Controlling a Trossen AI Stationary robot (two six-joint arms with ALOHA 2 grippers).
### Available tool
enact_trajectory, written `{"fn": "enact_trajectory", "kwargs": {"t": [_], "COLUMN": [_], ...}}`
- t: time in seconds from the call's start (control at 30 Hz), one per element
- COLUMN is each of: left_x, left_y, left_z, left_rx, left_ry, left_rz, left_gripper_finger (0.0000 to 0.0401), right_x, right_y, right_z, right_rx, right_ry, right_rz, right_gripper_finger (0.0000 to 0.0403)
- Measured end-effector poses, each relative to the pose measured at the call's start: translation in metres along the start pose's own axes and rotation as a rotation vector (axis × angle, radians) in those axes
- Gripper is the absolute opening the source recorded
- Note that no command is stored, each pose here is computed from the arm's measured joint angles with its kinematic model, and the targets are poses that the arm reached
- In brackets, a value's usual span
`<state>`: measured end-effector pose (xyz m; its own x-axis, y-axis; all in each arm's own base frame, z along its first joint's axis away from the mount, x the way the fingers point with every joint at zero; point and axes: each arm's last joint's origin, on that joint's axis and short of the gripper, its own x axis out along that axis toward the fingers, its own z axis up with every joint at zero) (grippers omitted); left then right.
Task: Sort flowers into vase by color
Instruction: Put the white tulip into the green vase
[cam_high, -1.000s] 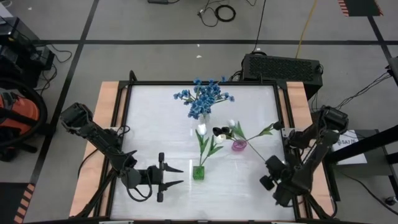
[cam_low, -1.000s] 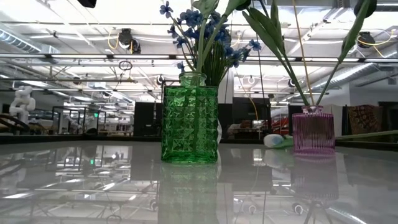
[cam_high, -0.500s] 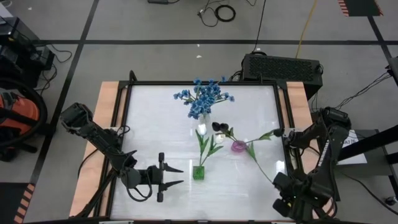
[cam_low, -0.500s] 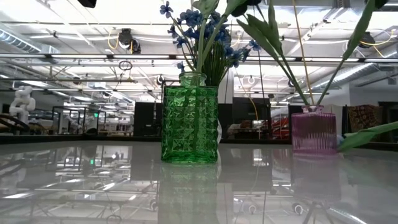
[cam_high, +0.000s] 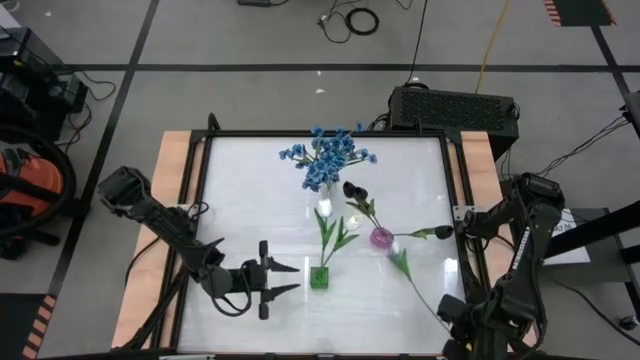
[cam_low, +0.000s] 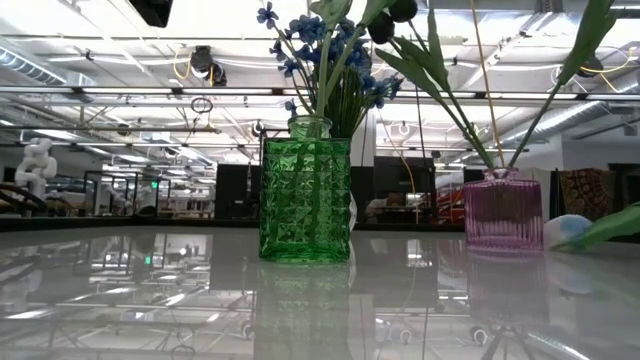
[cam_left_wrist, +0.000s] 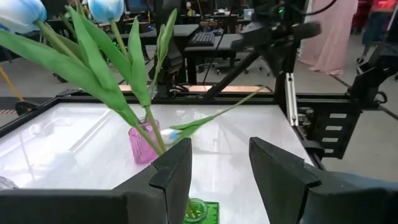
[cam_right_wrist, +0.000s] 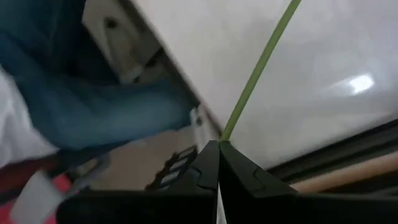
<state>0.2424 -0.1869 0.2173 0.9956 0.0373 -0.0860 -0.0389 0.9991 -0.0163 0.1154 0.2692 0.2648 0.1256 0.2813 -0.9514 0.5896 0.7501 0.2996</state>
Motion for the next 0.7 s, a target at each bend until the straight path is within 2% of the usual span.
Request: {"fn": "enact_trajectory", "kwargs": {"t": [0.2, 0.37, 0.7], "left_x": [0.005, 0.005, 0.005], "left_y": [0.002, 0.002, 0.002], "left_z": [-0.005, -0.005, -0.005], "left_rx": [0.007, 0.005, 0.006], "left_ry": [0.011, 0.009, 0.009], "left_rz": [0.016, 0.015, 0.014], "left_gripper_finger": [0.0169, 0.0169, 0.0169], "right_x": [-0.001, -0.002, 0.007], "right_y": [0.006, 0.007, -0.004], "right_z": [-0.016, -0.027, -0.02], "right_rx": [0.003, 0.003, -0.17], "right_ry": [0.13, 0.176, 0.106], "right_rz": [0.073, 0.107, 0.03], "right_gripper_finger": [0.0, 0.0, 0.0]}}
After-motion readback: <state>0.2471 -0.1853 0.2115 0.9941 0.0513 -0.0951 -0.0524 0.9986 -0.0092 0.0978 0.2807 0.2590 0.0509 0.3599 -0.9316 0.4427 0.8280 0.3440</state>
